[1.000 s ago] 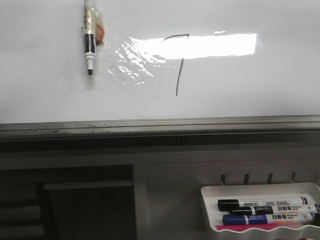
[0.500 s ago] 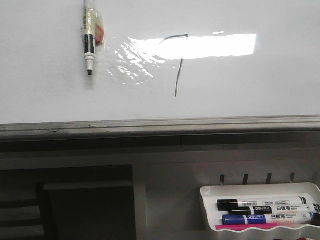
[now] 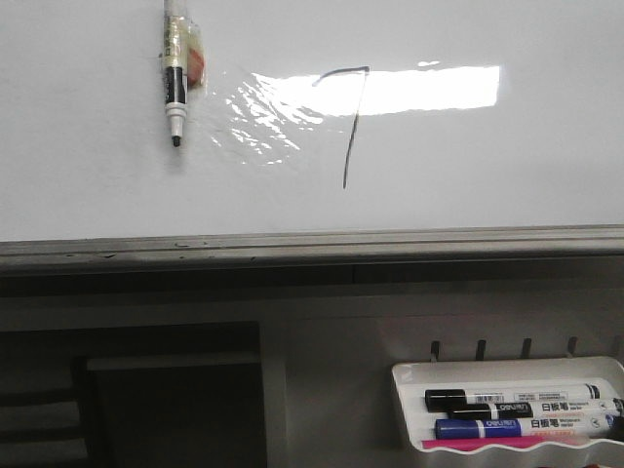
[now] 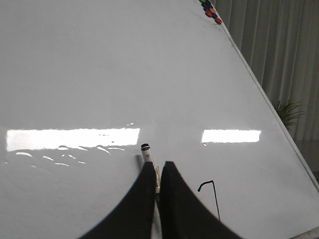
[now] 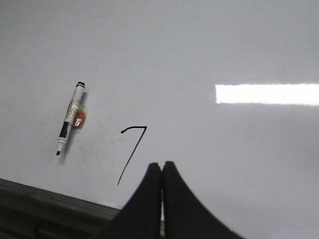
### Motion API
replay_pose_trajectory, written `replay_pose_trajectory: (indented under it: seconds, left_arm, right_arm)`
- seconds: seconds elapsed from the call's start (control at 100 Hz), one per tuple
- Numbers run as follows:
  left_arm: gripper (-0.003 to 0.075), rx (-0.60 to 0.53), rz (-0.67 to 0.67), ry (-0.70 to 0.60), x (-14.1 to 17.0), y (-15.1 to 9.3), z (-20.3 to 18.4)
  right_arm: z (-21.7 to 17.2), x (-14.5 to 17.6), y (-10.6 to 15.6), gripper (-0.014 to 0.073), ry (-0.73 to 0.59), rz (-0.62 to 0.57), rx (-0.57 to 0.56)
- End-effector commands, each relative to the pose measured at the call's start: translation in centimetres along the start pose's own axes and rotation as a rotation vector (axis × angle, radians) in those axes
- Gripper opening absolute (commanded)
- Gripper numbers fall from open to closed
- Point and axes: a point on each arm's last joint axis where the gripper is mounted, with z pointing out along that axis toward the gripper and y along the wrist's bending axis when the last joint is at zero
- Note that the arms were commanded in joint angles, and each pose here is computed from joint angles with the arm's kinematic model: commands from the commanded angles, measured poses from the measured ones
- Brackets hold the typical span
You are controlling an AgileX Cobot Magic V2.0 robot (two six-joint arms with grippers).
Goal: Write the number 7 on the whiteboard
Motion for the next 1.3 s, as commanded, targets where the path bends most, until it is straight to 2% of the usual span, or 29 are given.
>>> replay_pose_trajectory:
  seconds: [0.0,0.69,0.75,0.83,0.89,1.01,1.18,1.29]
  left_arm:
    - [-0.002,-0.024,-0.006,-0.067,-1.2,0.3,-0.4]
    - [-0.002,-0.024,-0.006,-0.067,-1.2,0.3,-0.4]
    - [-0.002,-0.016,0.045,-0.076,-1.3,0.2,-0.4]
    - [-0.002,0.03,0.225,-0.094,-1.4,-0.4,-0.4]
    - [-0.002,0.036,0.273,-0.089,-1.3,-0.6,-0.3]
    - [-0.002,-0.043,0.264,-0.054,-0.3,-0.4,0.1]
    - [-0.002,-0.228,0.227,0.0,1.9,0.7,0.0]
    - [-0.002,-0.325,0.251,0.026,3.1,1.3,-0.3]
  right_arm:
    - [0.0,-0.9,-0.2,-0.0064,-0.033,0.026,0.02]
    - [0.0,-0.9,-0.2,-0.0064,-0.034,0.026,0.022]
    - [0.0,-0.9,-0.2,-0.0064,-0.034,0.026,0.022]
    - [0.0,-0.9,-0.2,-0.0064,-0.034,0.026,0.022]
    - [0.0,-0.9,-0.2,-0.0064,-0.034,0.026,0.022]
    - [0.0,-0.9,-0.2,-0.0064,-0.034,0.026,0.022]
    - [0.0,-0.9,-0.2,-0.0064,-0.034,0.026,0.022]
    - [0.0,-0.9,-0.2,-0.0064,-0.034,0.026,0.022]
